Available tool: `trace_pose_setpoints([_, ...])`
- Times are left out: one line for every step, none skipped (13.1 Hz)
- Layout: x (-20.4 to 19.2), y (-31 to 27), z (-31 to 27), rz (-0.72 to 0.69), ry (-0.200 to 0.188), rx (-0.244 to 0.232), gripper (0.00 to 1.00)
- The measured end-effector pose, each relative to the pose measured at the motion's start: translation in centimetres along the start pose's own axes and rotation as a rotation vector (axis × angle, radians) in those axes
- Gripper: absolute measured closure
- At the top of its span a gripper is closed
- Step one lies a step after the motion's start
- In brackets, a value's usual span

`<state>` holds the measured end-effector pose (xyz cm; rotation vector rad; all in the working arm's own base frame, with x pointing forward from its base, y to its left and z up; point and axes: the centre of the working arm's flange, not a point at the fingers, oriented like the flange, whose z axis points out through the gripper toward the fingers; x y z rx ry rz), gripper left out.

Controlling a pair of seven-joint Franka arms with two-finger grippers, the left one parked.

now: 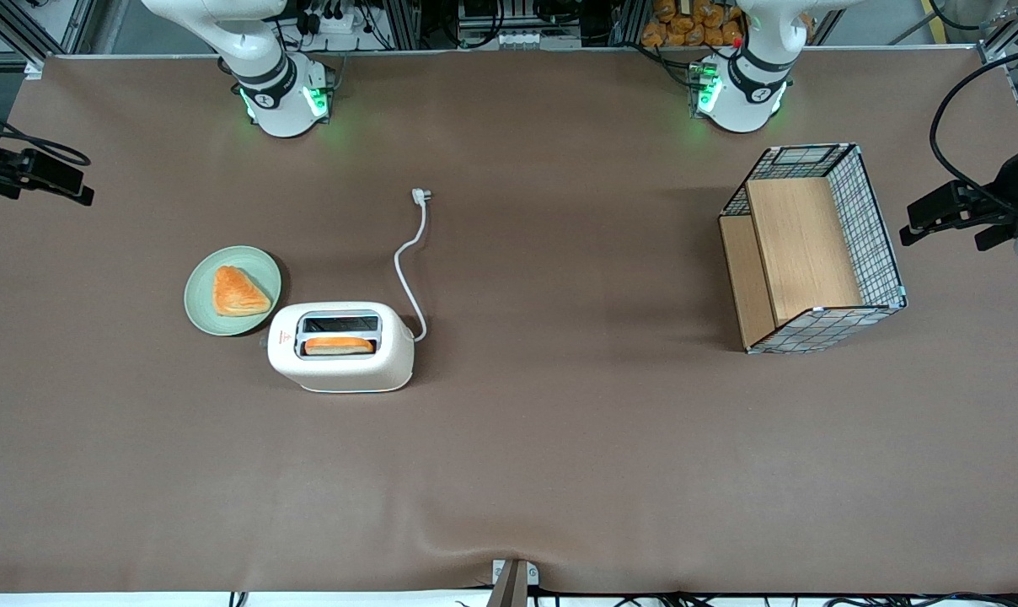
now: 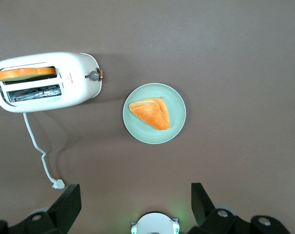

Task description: Press toaster button with right arm

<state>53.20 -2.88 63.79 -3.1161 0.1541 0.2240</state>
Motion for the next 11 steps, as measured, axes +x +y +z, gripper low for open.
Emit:
trace_pose_setpoints([0.0,-0.04,0.0,-0.004,0.0,0.0,0.0])
trace_pose_setpoints([0.0,-0.05,-0.01,-0.007,0.0,0.0,0.0])
trace_pose_setpoints([0.0,-0.05,-0.01,-0.009,0.001,0.0,0.0])
trace_pose_setpoints([0.01,-0.04,-0.02,-0.009,0.002,0.0,0.0])
trace_pose_setpoints([0.03,-0.05,-0.03,-0.01,0.003,0.0,0.0])
trace_pose_setpoints([0.07,-0.05,-0.06,-0.01,0.007,0.0,0.0])
trace_pose_setpoints([0.1,-0.05,-0.09,-0.01,0.01,0.0,0.0])
trace_pose_setpoints([0.13,-0.05,-0.11,-0.01,0.012,0.0,0.0])
trace_pose_setpoints([0.14,-0.05,-0.13,-0.01,0.014,0.0,0.0])
trace_pose_setpoints([0.15,-0.05,-0.13,-0.01,0.014,0.0,0.0])
trace_pose_setpoints([0.15,-0.05,-0.12,-0.01,0.014,0.0,0.0])
